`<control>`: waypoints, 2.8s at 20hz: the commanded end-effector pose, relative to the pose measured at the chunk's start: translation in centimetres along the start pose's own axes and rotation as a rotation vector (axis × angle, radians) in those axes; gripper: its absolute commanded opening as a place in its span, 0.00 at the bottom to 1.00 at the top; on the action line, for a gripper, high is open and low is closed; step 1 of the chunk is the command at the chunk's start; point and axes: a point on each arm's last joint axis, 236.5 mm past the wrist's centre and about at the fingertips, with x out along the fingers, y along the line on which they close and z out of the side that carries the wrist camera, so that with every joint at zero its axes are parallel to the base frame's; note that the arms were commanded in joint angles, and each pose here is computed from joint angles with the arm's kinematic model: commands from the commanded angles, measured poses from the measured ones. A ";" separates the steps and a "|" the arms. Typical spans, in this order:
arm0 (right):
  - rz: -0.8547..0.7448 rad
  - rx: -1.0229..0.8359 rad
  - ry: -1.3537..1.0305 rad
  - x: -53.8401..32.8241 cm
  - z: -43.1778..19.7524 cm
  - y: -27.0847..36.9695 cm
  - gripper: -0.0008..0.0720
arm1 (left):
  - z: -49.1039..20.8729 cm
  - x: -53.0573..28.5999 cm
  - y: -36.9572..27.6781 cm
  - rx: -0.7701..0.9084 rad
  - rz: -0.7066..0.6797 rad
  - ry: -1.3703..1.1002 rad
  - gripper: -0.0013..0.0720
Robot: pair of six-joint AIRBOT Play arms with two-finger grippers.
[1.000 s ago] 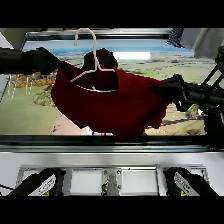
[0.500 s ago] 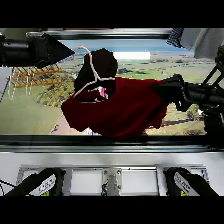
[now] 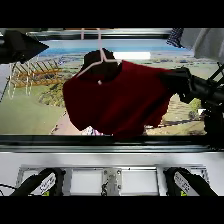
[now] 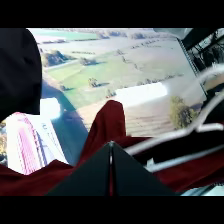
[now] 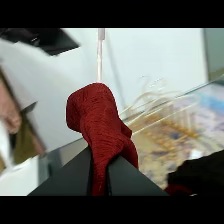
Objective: Fold the clothes and pants, and hang the long-sleeved shirts on hangers.
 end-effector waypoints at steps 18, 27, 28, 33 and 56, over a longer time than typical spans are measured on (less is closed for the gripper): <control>-1.557 -0.655 -0.446 -31.5 23.5 -5.2 0.04 | -6.3 9.4 -4.1 0.185 -0.035 0.240 0.04; -1.770 -0.916 -0.529 -34.5 32.7 0.2 0.04 | -6.1 10.3 -3.5 0.175 -0.030 0.235 0.04; -1.779 -0.945 -0.526 -34.3 33.4 0.8 0.04 | -6.1 10.3 -3.6 0.175 -0.030 0.235 0.04; -1.801 -1.011 -0.530 -34.1 35.0 2.3 0.04 | -6.1 10.3 -3.5 0.175 -0.030 0.235 0.04; -2.057 -0.966 -0.571 -44.8 35.9 0.9 0.04 | -6.2 10.3 -3.5 0.174 -0.030 0.240 0.04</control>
